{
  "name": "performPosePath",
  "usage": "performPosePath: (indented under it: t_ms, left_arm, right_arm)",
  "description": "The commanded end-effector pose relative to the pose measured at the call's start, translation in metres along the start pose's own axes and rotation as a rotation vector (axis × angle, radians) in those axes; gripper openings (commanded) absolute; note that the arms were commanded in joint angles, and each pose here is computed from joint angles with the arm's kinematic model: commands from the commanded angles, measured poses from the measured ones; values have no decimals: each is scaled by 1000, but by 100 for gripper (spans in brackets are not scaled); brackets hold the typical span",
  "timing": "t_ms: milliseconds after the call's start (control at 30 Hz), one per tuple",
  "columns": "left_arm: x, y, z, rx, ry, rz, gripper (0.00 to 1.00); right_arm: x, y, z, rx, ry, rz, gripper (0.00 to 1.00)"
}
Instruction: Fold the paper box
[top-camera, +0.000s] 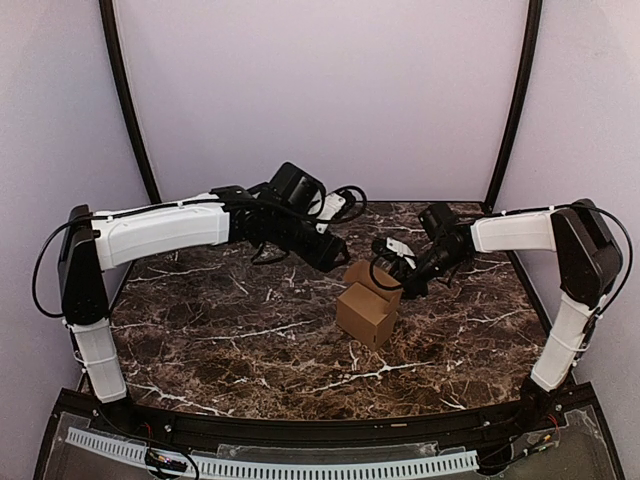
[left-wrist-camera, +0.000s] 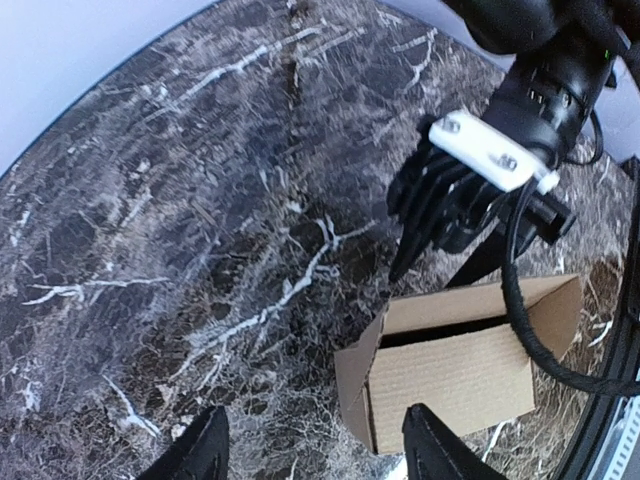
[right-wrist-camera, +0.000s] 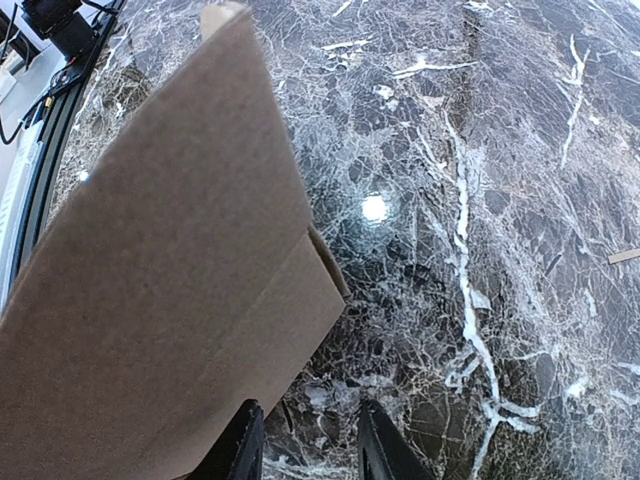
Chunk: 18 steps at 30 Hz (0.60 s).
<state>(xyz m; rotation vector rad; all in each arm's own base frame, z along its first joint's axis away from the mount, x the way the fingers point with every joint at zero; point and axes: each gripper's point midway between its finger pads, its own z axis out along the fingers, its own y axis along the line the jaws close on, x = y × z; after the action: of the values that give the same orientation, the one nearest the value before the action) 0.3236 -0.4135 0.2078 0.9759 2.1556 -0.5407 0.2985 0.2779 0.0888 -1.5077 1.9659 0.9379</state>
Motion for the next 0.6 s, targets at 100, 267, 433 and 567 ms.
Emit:
performPosePath:
  t_ms: [100, 267, 433, 567]
  left_arm:
    - [30, -14, 28, 79, 164, 118, 56]
    - [30, -15, 35, 93, 164, 136, 47]
    - [29, -17, 38, 103, 161, 134, 35]
    - [25, -19, 41, 111, 146, 130, 34]
  right_arm:
    - [-2, -3, -2, 8, -15, -4, 32]
    - [-1, -3, 0, 4, -13, 2, 32]
    - [0, -3, 1, 0, -12, 6, 32]
    - [0, -3, 1, -2, -12, 8, 32]
